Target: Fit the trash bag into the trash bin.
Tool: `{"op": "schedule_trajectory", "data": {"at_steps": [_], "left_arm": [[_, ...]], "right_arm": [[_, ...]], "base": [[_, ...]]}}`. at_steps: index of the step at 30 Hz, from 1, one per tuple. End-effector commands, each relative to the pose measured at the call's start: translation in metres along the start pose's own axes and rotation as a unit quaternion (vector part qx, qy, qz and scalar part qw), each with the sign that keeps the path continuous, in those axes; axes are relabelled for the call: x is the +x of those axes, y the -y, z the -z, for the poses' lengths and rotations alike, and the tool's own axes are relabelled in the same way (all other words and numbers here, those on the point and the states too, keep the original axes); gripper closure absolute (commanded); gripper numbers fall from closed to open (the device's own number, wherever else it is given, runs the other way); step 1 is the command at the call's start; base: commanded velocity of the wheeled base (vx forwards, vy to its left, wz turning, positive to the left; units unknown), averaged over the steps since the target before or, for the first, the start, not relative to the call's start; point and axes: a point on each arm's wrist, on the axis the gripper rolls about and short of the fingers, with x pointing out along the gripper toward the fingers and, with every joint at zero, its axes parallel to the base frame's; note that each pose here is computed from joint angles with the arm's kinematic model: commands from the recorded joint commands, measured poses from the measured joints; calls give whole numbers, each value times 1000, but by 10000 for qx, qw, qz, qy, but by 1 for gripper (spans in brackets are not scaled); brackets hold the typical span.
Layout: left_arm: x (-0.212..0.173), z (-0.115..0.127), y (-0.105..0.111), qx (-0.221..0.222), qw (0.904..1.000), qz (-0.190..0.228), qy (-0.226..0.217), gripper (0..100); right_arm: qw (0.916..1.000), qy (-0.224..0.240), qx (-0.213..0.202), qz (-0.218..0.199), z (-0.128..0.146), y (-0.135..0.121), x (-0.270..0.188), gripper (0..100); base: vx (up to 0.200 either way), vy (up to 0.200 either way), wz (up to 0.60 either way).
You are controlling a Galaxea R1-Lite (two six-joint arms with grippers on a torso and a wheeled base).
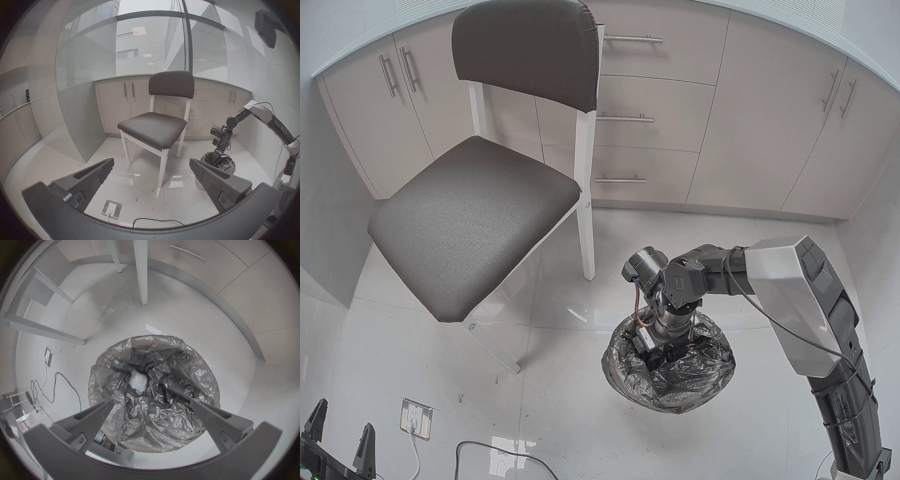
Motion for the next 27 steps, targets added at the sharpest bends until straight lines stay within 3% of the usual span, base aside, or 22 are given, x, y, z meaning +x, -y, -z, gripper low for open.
{"op": "schedule_trajectory", "data": {"at_steps": [1, 19, 27], "left_arm": [[0, 5, 0, -1, 10000, -1, -6, 0], [0, 5, 0, -1, 10000, -1, -6, 0], [0, 5, 0, -1, 10000, -1, -6, 0]], "right_arm": [[10000, 65, -4, 49, 0, -4, 8, 0], [9999, 142, 6, 61, -1, -6, 11, 0], [9984, 548, -134, 50, -14, 10, -35, 0]], "base": [[0, 0, 0], [0, 0, 0], [0, 0, 0]]}}
